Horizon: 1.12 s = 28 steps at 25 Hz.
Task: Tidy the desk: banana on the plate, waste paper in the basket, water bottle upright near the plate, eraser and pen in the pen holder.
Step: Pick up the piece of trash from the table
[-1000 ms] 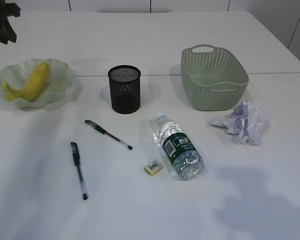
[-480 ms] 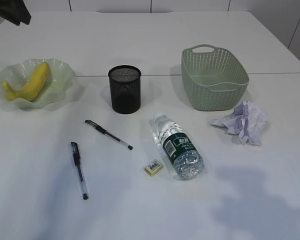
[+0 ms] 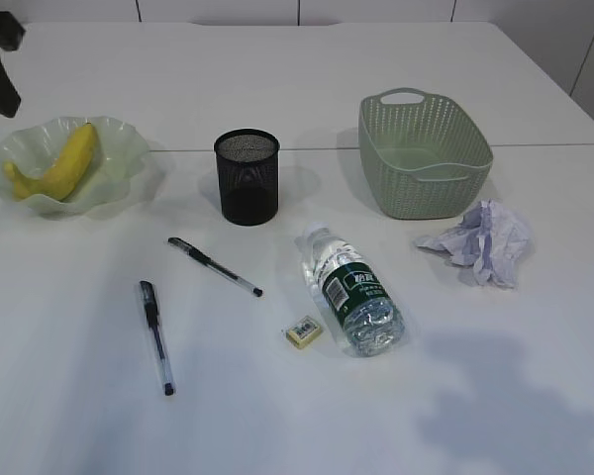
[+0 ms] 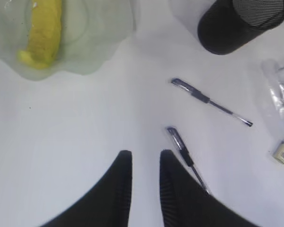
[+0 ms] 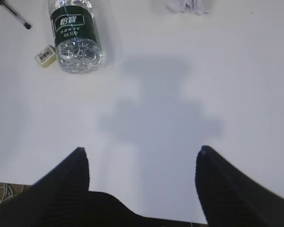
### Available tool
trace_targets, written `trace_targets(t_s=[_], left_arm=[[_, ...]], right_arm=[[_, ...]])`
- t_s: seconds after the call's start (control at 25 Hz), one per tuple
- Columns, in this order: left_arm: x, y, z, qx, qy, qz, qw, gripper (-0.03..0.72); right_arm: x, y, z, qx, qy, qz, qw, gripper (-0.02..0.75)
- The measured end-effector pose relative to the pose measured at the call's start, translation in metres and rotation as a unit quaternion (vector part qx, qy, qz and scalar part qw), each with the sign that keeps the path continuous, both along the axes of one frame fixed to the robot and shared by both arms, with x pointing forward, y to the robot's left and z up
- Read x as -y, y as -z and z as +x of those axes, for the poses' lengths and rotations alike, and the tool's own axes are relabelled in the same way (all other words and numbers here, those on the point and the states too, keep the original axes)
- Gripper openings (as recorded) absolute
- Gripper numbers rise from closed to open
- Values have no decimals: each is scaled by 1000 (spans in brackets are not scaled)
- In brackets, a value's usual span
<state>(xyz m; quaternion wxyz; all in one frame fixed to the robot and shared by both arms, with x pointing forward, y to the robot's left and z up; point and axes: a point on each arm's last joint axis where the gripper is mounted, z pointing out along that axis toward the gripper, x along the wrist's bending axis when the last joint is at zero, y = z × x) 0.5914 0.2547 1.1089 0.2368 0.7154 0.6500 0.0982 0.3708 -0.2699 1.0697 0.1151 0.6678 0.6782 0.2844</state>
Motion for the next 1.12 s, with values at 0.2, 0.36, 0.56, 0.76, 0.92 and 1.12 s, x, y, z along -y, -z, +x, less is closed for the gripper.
trace_targets(t_s=[0.2,0.36,0.56,0.76,0.92,1.12], left_arm=[[-4,-9,-57,12,-3,-6,1000,147],[-10,-5,-97,12,-2,9,1000,152],[-13,1,-128,24,-5,4,1000,191],[-11,20,-133,3,-9,-9,1000,374],[-11,29,-135,-7,-11,-12,1000,446],[-11,30,-136,-15,-9,-12,1000,456]], right_arm=[[0,-1,1,9,2,1,1000,520],[0,-2,2,15,3,1,1000,520],[1,1,10,14,6,-8,1000,519],[0,4,42,-12,0,-29,999,520],[-1,-1,85,-21,-6,-51,998,520],[-5,-6,144,-10,-40,-78,996,571]])
